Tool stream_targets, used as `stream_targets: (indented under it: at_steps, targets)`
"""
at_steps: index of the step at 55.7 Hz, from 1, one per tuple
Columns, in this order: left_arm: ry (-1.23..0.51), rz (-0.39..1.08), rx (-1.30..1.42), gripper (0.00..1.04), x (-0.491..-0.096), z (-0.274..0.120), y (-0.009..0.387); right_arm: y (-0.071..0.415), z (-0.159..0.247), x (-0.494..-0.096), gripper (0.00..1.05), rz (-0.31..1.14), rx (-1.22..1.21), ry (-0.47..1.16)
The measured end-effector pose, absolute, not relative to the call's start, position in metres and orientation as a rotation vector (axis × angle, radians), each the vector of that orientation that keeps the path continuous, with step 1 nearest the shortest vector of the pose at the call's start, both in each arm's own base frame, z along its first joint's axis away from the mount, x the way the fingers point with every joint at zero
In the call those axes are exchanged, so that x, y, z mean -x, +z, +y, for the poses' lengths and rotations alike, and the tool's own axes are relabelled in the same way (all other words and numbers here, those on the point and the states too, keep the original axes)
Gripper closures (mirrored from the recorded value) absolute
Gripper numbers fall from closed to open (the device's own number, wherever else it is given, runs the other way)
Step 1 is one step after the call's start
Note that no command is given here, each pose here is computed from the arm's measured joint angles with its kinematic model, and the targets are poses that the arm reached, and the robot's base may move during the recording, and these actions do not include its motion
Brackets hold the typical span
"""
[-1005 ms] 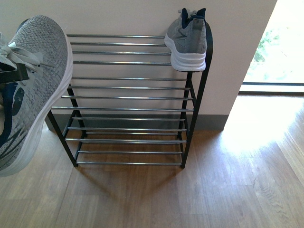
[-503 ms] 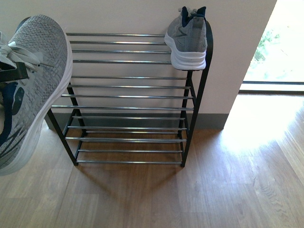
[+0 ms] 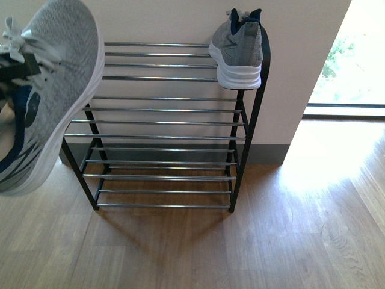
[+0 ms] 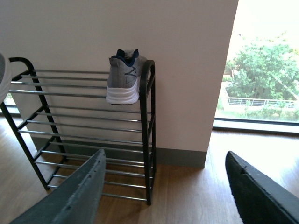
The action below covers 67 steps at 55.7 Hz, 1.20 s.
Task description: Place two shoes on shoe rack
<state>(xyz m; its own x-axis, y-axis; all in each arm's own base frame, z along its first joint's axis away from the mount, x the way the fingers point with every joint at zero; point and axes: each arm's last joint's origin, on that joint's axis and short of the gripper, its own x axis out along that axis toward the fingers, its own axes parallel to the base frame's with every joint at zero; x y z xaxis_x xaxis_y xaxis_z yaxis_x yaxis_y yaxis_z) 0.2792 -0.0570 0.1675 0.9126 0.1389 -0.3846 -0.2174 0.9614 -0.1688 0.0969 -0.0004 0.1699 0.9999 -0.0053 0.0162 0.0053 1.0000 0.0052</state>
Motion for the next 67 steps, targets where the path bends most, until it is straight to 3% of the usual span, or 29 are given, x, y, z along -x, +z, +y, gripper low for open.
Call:
stream_targets:
  at_steps: [4,6,22,46,56,67]
  targets:
    - [0.142,0.385,0.255,1.04,-0.293,-0.065,0.178,0.17,0.0,-0.097,0.11,-0.016,-0.005,-0.005]
    - [0.118,0.404,0.278,1.04,-0.304,-0.071,0.184,0.17,0.0,-0.097,0.08,-0.017,-0.006,-0.006]
    - [0.066,0.501,0.475,1.04,-0.394,-0.119,0.217,0.17,0.0,-0.097,0.09,-0.017,-0.006,-0.005]
    - [0.112,0.65,0.632,1.04,-0.502,-0.194,0.224,0.17,0.0,-0.097,0.09,-0.017,-0.006,-0.006]
    - [0.141,0.718,0.551,1.04,-0.531,-0.205,0.215,0.17,0.0,-0.097,0.09,-0.017,-0.006,-0.006]
    - [0.128,0.728,0.493,1.04,-0.537,-0.206,0.212,0.17,0.0,-0.097,0.09,-0.017,-0.006,-0.005]
